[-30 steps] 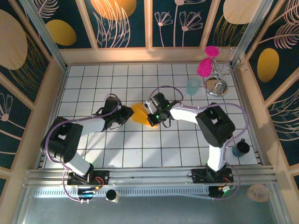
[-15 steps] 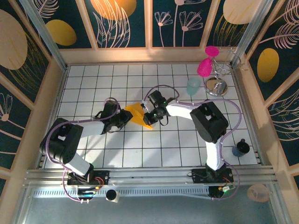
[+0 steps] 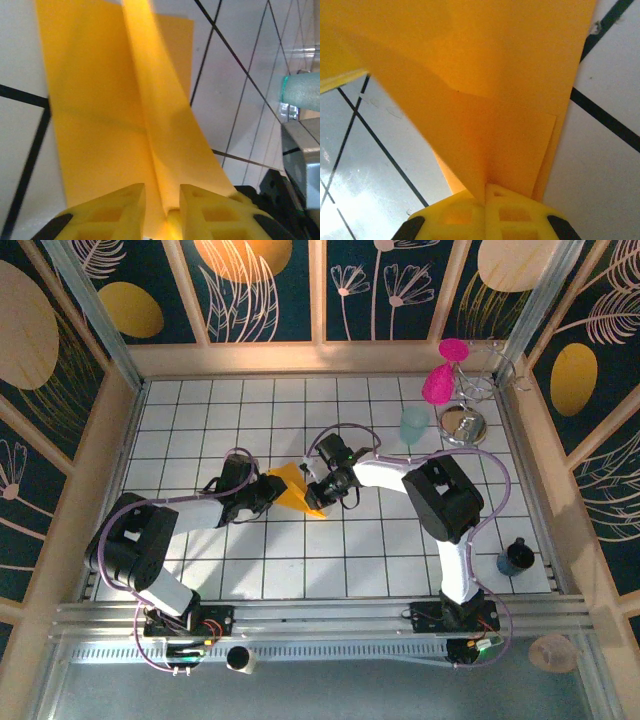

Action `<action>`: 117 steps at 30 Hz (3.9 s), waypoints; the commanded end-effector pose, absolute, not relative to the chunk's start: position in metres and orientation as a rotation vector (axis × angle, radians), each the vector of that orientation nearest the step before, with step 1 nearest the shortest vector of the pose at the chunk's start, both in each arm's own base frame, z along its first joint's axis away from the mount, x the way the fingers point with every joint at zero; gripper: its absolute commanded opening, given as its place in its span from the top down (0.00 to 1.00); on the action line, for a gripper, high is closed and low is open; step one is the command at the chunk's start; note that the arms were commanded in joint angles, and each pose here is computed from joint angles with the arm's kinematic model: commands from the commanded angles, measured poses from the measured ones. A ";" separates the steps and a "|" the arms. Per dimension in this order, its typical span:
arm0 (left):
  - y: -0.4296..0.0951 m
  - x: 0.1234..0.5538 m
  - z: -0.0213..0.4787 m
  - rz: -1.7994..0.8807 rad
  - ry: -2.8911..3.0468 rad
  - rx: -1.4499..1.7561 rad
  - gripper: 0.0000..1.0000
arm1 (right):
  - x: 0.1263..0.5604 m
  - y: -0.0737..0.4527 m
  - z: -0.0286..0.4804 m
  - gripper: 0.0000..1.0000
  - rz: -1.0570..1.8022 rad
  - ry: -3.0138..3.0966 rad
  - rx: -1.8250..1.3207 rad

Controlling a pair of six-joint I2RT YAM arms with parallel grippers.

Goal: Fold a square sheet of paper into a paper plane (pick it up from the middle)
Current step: Fourth fold the wing at the center of the table.

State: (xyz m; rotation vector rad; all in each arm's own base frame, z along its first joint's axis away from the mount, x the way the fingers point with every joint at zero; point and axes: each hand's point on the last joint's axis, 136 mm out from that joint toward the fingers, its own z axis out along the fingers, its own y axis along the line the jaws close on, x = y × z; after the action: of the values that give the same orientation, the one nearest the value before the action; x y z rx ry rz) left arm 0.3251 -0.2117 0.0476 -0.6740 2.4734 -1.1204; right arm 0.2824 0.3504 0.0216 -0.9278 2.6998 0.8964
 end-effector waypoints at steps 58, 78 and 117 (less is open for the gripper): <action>-0.146 0.283 -0.075 -0.182 2.959 -0.849 0.65 | 0.289 0.341 0.038 0.71 0.970 2.570 -0.704; -0.144 0.278 -0.076 -0.169 2.969 -0.849 0.66 | 0.277 0.334 0.019 0.91 0.987 2.611 -0.782; -0.195 0.347 0.075 -0.779 2.502 -0.613 0.57 | 0.278 0.334 0.023 0.94 1.269 2.610 -0.667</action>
State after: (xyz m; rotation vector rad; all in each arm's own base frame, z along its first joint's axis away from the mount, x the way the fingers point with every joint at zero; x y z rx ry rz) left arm 0.3512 -0.1928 0.0775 -0.6352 2.5117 -0.7349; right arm 0.2815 0.3357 0.0292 -0.6934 2.5834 1.2257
